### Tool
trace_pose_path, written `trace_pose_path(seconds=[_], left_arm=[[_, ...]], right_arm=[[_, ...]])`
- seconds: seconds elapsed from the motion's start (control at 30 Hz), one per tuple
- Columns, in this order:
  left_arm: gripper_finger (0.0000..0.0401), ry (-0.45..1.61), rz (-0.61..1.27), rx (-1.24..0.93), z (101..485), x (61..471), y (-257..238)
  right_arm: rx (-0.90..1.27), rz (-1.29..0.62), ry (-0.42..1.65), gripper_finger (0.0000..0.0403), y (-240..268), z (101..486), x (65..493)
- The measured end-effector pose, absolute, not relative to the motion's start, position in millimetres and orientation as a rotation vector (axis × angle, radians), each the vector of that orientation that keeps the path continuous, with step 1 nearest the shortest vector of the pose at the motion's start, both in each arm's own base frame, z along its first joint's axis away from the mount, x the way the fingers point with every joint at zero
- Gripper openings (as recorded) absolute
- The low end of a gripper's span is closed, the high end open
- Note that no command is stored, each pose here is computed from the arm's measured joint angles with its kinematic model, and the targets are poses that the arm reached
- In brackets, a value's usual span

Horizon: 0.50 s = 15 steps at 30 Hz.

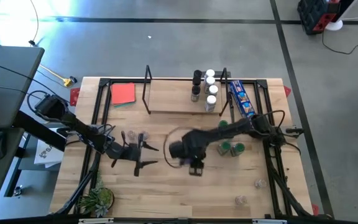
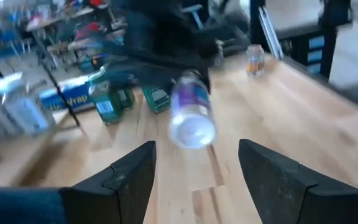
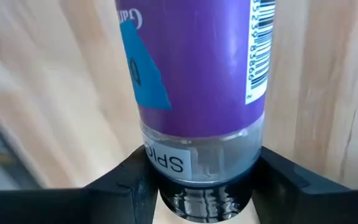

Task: Shelf spices
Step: Put the top black seasoning bottle on the shelf aligned with the other black seasoning bottles

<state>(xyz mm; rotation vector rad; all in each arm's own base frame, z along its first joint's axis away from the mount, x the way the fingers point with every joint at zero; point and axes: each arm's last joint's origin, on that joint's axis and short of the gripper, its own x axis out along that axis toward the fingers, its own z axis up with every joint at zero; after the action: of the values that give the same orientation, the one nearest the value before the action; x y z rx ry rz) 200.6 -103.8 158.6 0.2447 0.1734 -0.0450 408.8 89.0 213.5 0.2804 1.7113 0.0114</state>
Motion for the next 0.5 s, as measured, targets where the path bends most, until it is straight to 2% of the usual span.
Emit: trace_pose_path(seconds=[0.1,0.33,0.5], left_arm=[[0.0227,0.194,-0.065,0.378,155,211,-110],[0.0227,0.238,-0.084,0.569,144,242,-122],[0.0227,0.262,0.080,0.633,146,259,-121]], right_arm=[[0.399,-0.011,1.656,0.0186,71,223,418],[0.425,-0.011,1.618,0.0186,54,221,424],[0.434,0.005,1.598,0.0186,55,219,426]])
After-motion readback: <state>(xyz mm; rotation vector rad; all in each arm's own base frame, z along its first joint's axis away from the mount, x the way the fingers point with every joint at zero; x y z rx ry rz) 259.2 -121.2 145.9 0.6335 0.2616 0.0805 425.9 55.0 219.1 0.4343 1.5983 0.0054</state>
